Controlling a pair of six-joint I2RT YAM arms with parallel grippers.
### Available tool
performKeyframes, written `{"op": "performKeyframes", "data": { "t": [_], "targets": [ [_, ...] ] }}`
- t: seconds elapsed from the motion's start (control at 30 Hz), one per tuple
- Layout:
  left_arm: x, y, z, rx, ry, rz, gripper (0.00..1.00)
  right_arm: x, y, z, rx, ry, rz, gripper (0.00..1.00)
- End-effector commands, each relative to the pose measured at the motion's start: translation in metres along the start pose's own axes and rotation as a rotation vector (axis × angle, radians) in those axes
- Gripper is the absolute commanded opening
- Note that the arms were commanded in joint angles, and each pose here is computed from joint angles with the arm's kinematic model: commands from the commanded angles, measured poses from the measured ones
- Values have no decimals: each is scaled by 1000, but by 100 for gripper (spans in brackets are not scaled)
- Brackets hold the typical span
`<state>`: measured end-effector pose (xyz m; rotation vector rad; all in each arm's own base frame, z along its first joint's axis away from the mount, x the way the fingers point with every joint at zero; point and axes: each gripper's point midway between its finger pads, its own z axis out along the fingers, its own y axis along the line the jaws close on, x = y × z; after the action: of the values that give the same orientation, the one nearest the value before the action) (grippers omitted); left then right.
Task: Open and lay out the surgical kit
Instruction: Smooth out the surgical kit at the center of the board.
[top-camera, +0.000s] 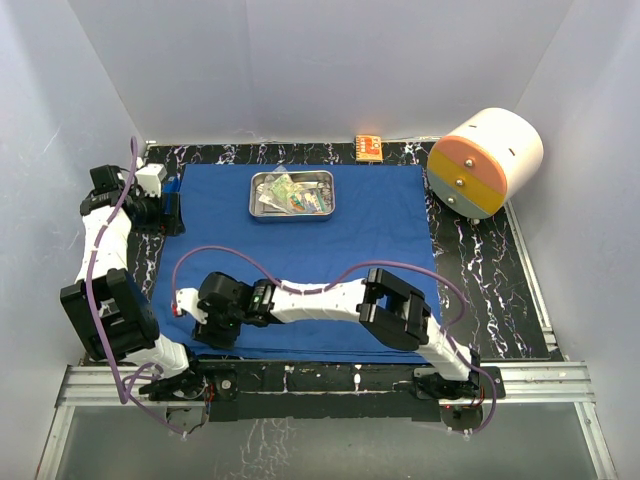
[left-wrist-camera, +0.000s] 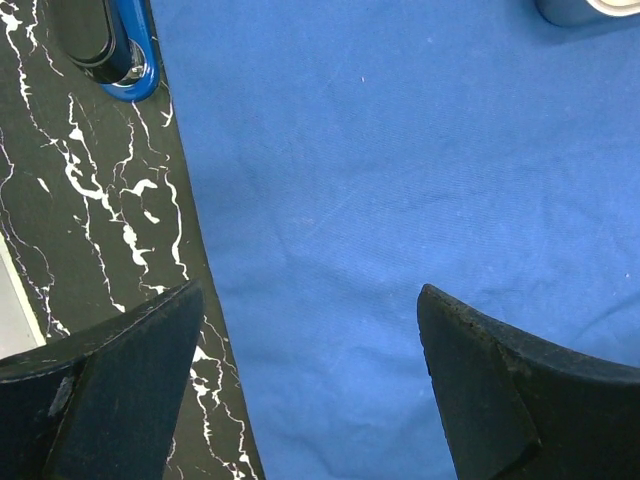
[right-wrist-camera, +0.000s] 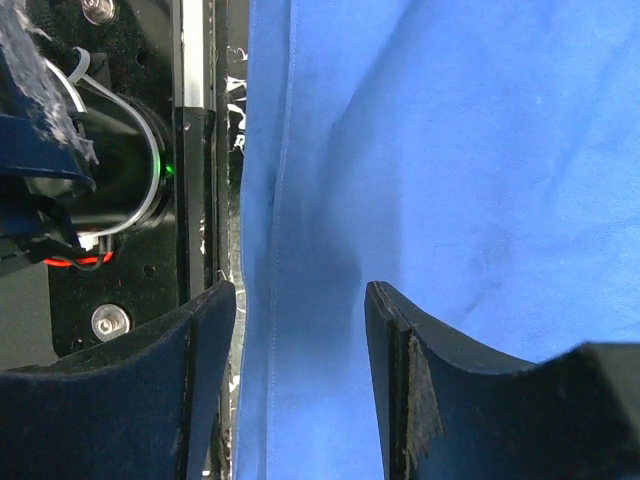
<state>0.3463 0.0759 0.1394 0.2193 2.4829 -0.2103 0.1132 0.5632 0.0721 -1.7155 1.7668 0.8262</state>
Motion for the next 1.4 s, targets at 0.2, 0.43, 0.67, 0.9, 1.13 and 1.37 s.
{"op": "performKeyframes", "data": {
  "t": [0.2,0.43,0.67,0.9,1.13,1.37],
  "targets": [
    [-16,-26,-9,120,-109,44,85,-26,-45,-84,-76,-139,49,64],
    [-8,-61,-20,222,-192,208,86,12,-104,-160,48,-132,33,72],
    [37,-107,-11,313,-53,471,86,64,-165,-237,236,-127,148,74],
    [90,-137,-15,390,53,733,86,117,-204,-296,378,-165,281,79],
    [123,-133,7,373,167,827,86,156,-207,-302,383,-147,361,82],
    [153,-127,11,384,271,893,86,178,-184,-298,304,-56,329,84]
  ]
}}
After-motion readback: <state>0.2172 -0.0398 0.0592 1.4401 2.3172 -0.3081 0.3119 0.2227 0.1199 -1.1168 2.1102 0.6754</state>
